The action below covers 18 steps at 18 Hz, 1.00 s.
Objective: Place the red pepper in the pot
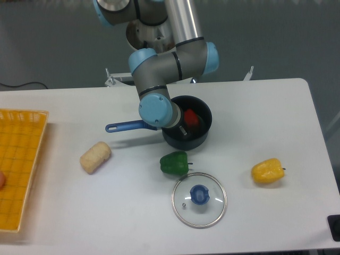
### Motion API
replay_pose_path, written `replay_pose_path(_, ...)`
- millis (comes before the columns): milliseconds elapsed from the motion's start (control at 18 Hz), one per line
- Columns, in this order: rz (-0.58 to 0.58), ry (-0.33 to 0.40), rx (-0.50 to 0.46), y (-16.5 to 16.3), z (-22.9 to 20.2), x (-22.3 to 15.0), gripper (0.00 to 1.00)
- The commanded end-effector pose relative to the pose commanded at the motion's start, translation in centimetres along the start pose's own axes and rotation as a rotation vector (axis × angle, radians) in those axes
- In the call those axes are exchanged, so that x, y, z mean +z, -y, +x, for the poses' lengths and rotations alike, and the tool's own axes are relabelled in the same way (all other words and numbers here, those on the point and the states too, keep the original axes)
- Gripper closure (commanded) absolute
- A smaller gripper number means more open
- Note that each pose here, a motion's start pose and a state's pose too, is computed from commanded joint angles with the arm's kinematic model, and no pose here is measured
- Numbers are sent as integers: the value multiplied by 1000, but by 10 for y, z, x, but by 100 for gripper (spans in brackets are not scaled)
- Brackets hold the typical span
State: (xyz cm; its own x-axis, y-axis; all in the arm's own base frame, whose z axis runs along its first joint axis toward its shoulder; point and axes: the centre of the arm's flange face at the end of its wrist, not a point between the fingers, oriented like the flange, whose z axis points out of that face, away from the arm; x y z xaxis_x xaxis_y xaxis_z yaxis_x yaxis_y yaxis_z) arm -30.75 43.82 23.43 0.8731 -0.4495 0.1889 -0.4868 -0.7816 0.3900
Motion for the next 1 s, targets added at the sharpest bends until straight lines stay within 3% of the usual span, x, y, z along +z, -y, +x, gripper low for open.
replay_pose_path(667, 107, 139, -90, -38, -15, -81, 0)
replay_pose_path(1000, 155, 164, -124, -55, -18, -96, 0)
